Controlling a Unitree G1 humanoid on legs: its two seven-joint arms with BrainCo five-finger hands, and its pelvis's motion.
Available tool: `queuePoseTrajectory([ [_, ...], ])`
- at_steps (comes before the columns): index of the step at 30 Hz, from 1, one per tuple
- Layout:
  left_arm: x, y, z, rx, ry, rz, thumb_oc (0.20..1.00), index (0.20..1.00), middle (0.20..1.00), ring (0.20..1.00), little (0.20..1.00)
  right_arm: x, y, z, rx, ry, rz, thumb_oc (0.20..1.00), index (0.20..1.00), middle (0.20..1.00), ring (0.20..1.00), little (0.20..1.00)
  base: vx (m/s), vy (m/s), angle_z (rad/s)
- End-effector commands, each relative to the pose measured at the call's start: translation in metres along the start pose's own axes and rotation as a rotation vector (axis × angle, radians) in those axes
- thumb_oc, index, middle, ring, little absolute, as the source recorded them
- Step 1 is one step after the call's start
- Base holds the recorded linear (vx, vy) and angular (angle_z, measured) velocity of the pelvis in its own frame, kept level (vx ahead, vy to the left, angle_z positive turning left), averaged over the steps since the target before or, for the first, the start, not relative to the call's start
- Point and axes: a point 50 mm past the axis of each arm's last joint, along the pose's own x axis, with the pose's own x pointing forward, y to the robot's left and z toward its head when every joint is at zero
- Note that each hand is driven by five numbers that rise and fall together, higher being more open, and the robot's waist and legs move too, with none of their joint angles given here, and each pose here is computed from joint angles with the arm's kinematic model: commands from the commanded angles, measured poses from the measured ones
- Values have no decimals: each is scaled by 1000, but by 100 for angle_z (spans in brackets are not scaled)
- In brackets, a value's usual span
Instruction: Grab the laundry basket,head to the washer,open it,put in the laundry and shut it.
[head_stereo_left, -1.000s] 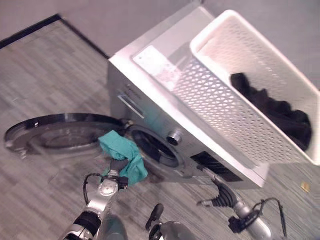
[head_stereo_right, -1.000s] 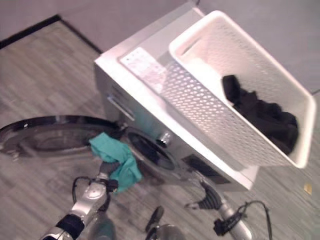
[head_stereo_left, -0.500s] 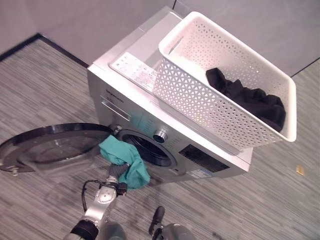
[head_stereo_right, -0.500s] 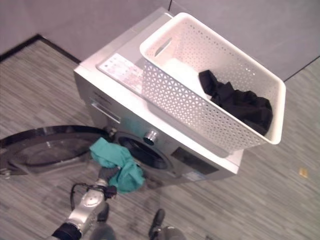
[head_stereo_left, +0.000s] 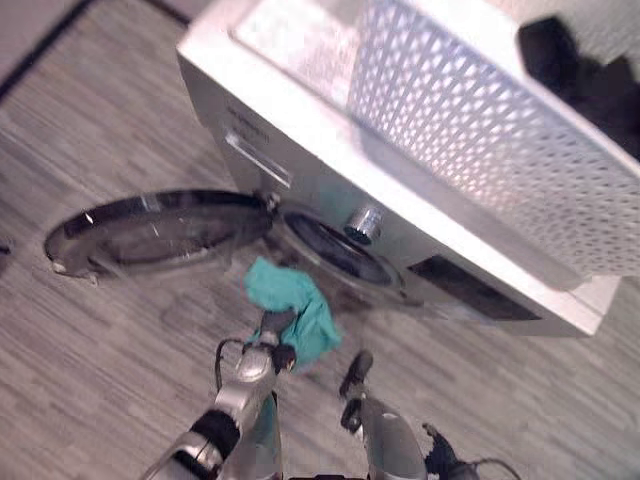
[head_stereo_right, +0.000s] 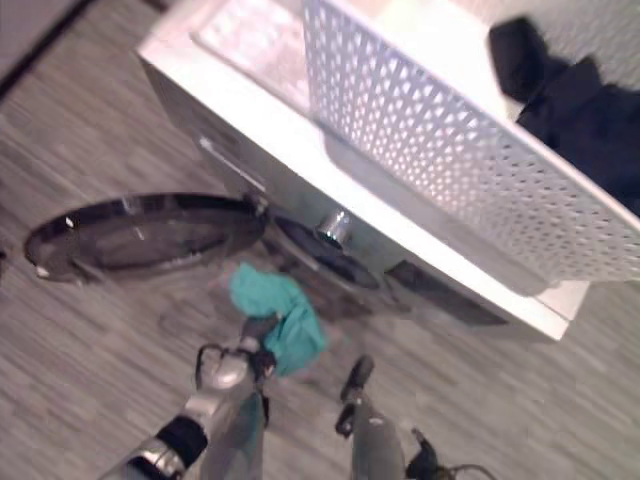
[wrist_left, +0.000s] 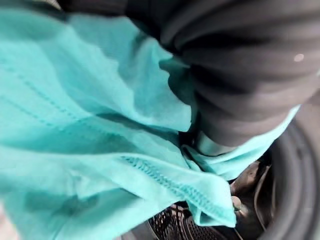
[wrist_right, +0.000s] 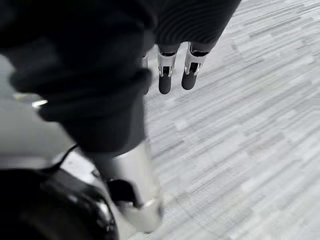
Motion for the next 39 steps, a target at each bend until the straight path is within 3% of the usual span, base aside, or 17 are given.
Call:
queuePoseTrajectory([
  [1, 12, -25, 27, -83, -123, -37, 200, 200, 200, 200, 200, 9, -3, 42, 101, -101, -82, 1000, 1000, 1000, 1000, 1000, -201, -35, -5],
  [8, 24, -43, 50, -56, -180, -91, 200, 200, 200, 200, 200, 12, 9, 39, 89, -30, -32, 1000, 1000, 1000, 1000, 1000, -80, -14, 1],
  [12, 35, -46, 77, -81, -251, -65, 200, 200, 200, 200, 200, 11, 15, 50, 77, -86, 2, 1000, 1000, 1000, 1000, 1000, -90, -12, -10],
  [17, 48, -47, 124, -147, -378, -3, 200, 200, 200, 200, 200, 10, 11, 97, 83, -275, -13, 1000, 1000, 1000, 1000, 1000, -57, -39, -7],
  [25, 51, -61, 165, -145, -503, -1, 200, 200, 200, 200, 200, 9, -1, 119, 91, -373, -50, 1000, 1000, 1000, 1000, 1000, -1, -25, -4],
  [35, 43, -34, 284, -60, -846, 118, 200, 200, 200, 200, 200, 2, -22, 115, 153, -438, -84, 1000, 1000, 1000, 1000, 1000, 29, -37, 3],
  [37, 39, -17, 300, -17, -894, 175, 200, 200, 200, 200, 200, -1, -26, 116, 185, -463, -85, 1000, 1000, 1000, 1000, 1000, 74, -45, 18],
  [38, 31, 12, 323, 17, -949, 271, 200, 200, 200, 200, 200, -8, -28, 119, 217, -516, -66, 1000, 1000, 1000, 1000, 1000, 91, -44, 12],
  [39, 31, 13, 323, 17, -949, 272, 200, 200, 200, 200, 200, -8, -28, 119, 216, -516, -65, 1000, 1000, 1000, 1000, 1000, 85, -28, -3],
])
